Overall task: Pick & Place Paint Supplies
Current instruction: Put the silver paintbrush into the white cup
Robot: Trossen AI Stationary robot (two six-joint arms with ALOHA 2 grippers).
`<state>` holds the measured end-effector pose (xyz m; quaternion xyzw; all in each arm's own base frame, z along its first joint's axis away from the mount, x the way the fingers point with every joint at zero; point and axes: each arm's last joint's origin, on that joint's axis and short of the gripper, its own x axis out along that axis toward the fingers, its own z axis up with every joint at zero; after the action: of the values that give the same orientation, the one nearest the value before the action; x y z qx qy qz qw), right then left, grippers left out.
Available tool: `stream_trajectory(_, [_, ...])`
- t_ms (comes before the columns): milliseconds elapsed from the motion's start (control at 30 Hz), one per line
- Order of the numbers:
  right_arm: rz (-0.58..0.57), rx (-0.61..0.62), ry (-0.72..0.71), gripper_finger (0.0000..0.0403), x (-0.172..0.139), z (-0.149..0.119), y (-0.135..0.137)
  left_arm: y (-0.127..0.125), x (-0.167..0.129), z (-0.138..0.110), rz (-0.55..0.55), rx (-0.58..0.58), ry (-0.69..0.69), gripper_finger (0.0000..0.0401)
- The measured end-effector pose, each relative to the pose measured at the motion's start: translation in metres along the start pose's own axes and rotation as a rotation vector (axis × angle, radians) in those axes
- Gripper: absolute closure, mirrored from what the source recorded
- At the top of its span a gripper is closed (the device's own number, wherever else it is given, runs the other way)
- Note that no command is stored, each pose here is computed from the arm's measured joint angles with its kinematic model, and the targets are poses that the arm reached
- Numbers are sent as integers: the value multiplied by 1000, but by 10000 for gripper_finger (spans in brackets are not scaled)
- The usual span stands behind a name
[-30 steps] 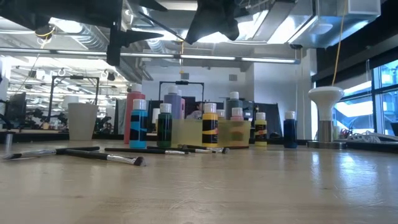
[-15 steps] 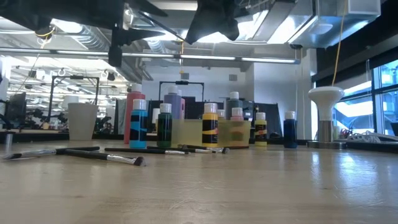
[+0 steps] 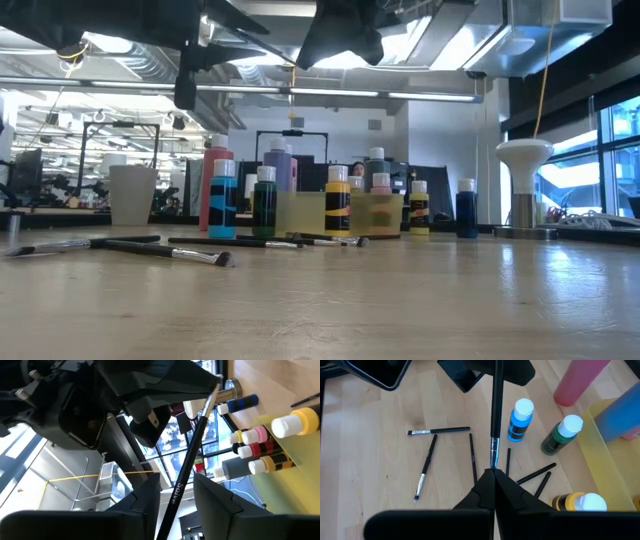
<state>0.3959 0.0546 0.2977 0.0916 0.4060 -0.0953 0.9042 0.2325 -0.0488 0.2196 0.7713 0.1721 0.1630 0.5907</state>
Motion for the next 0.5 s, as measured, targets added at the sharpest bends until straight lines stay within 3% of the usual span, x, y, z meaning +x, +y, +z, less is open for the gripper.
stream_trajectory(500, [12,-1,-16,403,0,2,0,-4,0,-1,-48,41,51,390])
